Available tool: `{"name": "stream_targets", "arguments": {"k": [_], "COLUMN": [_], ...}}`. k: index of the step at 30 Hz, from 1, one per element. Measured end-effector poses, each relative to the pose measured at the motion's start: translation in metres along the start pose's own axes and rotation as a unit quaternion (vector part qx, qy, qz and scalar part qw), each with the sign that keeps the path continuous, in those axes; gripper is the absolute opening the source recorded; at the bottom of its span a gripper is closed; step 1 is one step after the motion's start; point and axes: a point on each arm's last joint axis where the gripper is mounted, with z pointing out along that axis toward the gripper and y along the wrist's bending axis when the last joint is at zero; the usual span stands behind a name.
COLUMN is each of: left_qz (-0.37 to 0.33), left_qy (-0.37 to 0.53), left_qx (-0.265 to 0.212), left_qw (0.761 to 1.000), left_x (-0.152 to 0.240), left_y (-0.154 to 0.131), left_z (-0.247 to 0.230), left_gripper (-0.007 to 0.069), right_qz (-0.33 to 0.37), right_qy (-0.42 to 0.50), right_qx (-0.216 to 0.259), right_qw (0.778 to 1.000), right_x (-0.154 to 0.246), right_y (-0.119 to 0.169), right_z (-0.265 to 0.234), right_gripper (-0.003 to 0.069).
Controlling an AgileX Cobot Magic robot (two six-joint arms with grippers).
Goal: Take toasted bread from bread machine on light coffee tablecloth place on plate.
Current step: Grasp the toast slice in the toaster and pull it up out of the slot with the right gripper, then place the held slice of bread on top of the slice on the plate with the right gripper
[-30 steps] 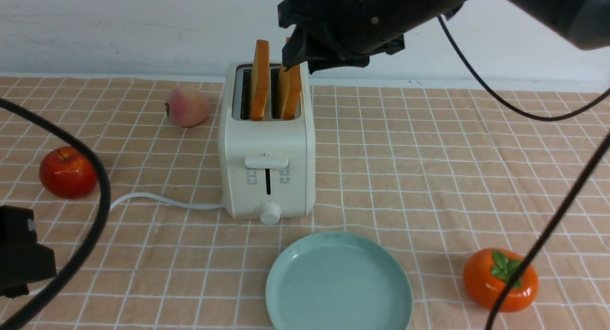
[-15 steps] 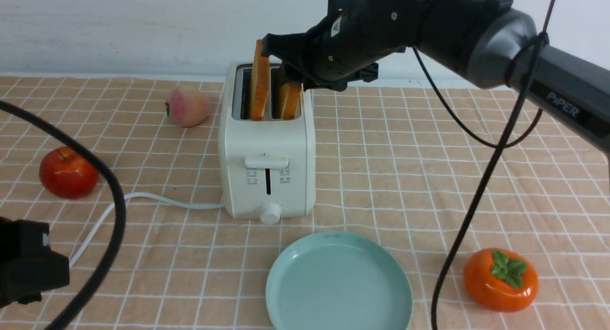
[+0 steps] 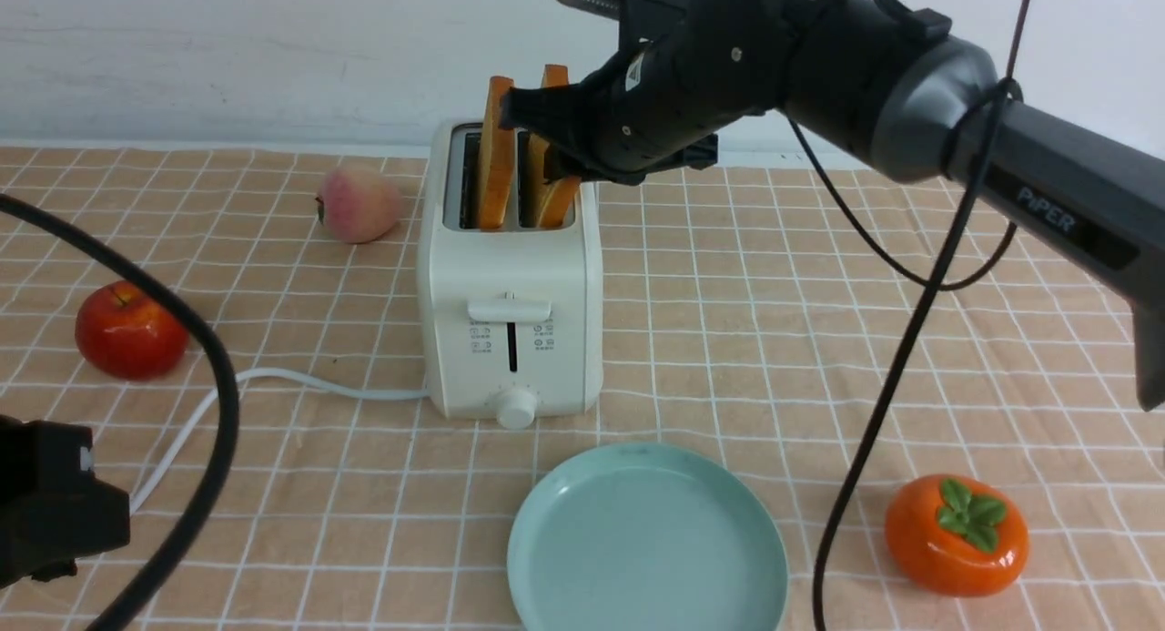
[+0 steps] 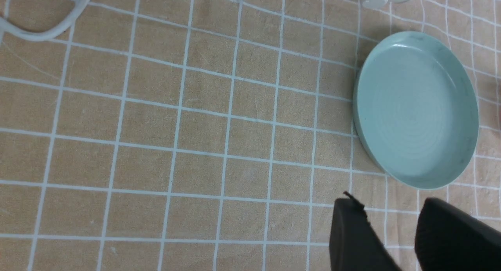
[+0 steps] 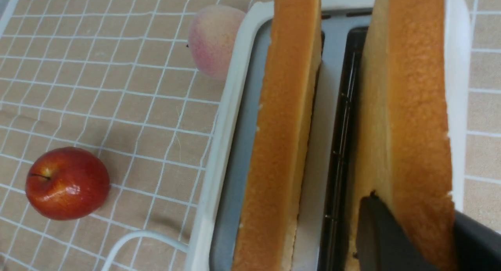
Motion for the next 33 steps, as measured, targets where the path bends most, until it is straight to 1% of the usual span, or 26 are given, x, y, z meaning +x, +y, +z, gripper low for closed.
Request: {"name": "stream_targets", "arguments": {"k": [2, 4, 5, 7, 9, 11, 13, 14, 17, 19, 20, 23, 25, 26, 27, 28, 30, 31, 32, 33], "left_qz": [0.000, 0.000, 0.000, 0.000, 0.000, 0.000, 0.000, 0.000, 0.000, 0.000, 0.000, 0.000, 0.000, 0.000, 0.000, 0.000, 0.000, 0.000, 0.000, 0.000], "left_qy": [0.000, 0.000, 0.000, 0.000, 0.000, 0.000, 0.001, 0.001, 0.001, 0.001, 0.001, 0.001, 0.001, 0.001, 0.001, 0.001, 0.001, 0.001, 0.001, 0.001], "left_qx": [0.000, 0.000, 0.000, 0.000, 0.000, 0.000, 0.000, 0.000, 0.000, 0.000, 0.000, 0.000, 0.000, 0.000, 0.000, 0.000, 0.000, 0.000, 0.000, 0.000], "left_qw": [1.000, 1.000, 1.000, 1.000, 1.000, 1.000, 1.000, 1.000, 1.000, 1.000, 1.000, 1.000, 1.000, 1.000, 1.000, 1.000, 1.000, 1.000, 1.000, 1.000], "left_x": [0.000, 0.000, 0.000, 0.000, 0.000, 0.000, 0.000, 0.000, 0.000, 0.000, 0.000, 0.000, 0.000, 0.000, 0.000, 0.000, 0.000, 0.000, 0.000, 0.000], "left_y": [0.000, 0.000, 0.000, 0.000, 0.000, 0.000, 0.000, 0.000, 0.000, 0.000, 0.000, 0.000, 0.000, 0.000, 0.000, 0.000, 0.000, 0.000, 0.000, 0.000], "left_z": [0.000, 0.000, 0.000, 0.000, 0.000, 0.000, 0.000, 0.000, 0.000, 0.000, 0.000, 0.000, 0.000, 0.000, 0.000, 0.000, 0.000, 0.000, 0.000, 0.000], "left_gripper": [0.0238, 0.0238, 0.0238, 0.0238, 0.0238, 0.0238, 0.0238, 0.0238, 0.0238, 0.0238, 0.0238, 0.0238, 0.0238, 0.0238, 0.0238, 0.0238, 0.0238, 0.0238, 0.0238, 0.0238], "right_qz": [0.000, 0.001, 0.002, 0.000, -0.005, -0.038, -0.063, -0.068, -0.065, -0.060, -0.054, -0.021, 0.001, 0.002, 0.018, 0.032, 0.055, 0.064, 0.070, 0.080], "right_qy": [-0.008, -0.041, -0.047, -0.084, -0.099, -0.115, -0.106, -0.091, -0.040, -0.013, 0.021, 0.127, 0.205, 0.212, 0.252, 0.269, 0.289, 0.284, 0.284, 0.279], "right_qx": [-0.001, -0.009, -0.010, -0.016, -0.014, 0.011, 0.051, 0.079, 0.140, 0.158, 0.165, 0.132, 0.094, 0.089, 0.062, 0.029, -0.016, -0.047, -0.050, -0.078], "right_qw": [1.000, 0.999, 0.999, 0.996, 0.995, 0.993, 0.991, 0.990, 0.987, 0.986, 0.985, 0.983, 0.974, 0.973, 0.965, 0.962, 0.956, 0.956, 0.955, 0.954], "right_x": [-0.005, -0.023, -0.027, -0.046, -0.053, -0.062, -0.063, -0.062, -0.052, -0.045, -0.035, 0.002, 0.032, 0.035, 0.056, 0.069, 0.091, 0.098, 0.100, 0.110], "right_y": [0.000, 0.002, 0.003, 0.005, 0.005, 0.002, -0.006, -0.013, -0.030, -0.037, -0.043, -0.053, -0.058, -0.058, -0.062, -0.062, -0.063, -0.063, -0.063, -0.064], "right_z": [-0.008, -0.037, -0.043, -0.085, -0.108, -0.160, -0.196, -0.212, -0.229, -0.228, -0.218, -0.178, -0.152, -0.150, -0.135, -0.126, -0.111, -0.105, -0.104, -0.097], "right_gripper": [0.0103, 0.0103, 0.0103, 0.0103, 0.0103, 0.0103, 0.0103, 0.0103, 0.0103, 0.0103, 0.0103, 0.0103, 0.0103, 0.0103, 0.0103, 0.0103, 0.0103, 0.0103, 0.0103, 0.0103]}}
